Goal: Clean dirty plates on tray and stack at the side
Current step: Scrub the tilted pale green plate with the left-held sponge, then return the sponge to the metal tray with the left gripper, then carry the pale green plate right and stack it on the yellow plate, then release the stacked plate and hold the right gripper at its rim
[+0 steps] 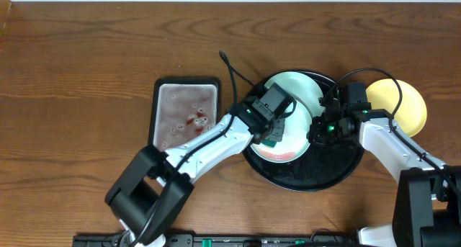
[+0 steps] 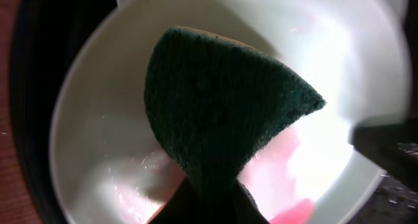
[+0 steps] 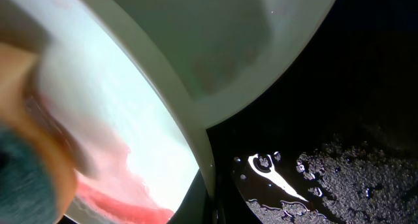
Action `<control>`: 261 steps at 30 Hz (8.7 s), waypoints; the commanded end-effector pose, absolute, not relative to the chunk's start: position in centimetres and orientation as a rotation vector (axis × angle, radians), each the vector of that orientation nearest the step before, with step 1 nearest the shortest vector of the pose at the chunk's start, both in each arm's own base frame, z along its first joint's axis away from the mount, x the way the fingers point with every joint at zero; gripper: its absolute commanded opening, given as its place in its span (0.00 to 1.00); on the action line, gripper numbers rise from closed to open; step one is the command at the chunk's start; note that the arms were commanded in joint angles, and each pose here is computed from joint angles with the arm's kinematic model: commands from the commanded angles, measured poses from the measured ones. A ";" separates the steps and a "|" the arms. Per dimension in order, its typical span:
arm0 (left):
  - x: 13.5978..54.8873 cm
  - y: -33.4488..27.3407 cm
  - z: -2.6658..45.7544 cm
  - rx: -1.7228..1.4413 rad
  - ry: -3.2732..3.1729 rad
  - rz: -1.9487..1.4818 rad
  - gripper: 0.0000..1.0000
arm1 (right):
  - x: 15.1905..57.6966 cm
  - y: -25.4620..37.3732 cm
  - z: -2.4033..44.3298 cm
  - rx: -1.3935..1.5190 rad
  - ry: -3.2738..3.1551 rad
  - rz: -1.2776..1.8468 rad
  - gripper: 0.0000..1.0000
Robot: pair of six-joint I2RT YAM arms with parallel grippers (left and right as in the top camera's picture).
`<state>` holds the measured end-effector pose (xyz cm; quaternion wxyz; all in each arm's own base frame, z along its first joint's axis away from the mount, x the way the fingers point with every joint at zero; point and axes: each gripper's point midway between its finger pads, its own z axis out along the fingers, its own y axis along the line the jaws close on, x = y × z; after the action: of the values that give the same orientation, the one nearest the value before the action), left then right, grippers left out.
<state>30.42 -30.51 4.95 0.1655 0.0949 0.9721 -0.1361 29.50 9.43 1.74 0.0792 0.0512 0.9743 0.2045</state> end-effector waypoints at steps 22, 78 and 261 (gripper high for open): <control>30.4 -30.4 7.1 0.162 2.722 -0.411 0.07 | 28.7 9.3 1.3 0.166 2.950 0.608 0.01; 33.0 -10.8 8.4 -0.165 2.838 -0.369 0.07 | 30.2 7.4 4.6 0.077 2.852 0.425 0.01; 31.4 -7.7 5.2 -0.173 2.888 -0.276 0.08 | 31.6 -2.8 1.5 0.373 2.812 0.402 0.01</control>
<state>31.59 -8.06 5.25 0.1164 -0.0651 0.9858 -0.1019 31.87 -6.37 1.60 0.1508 0.1645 0.9716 0.0784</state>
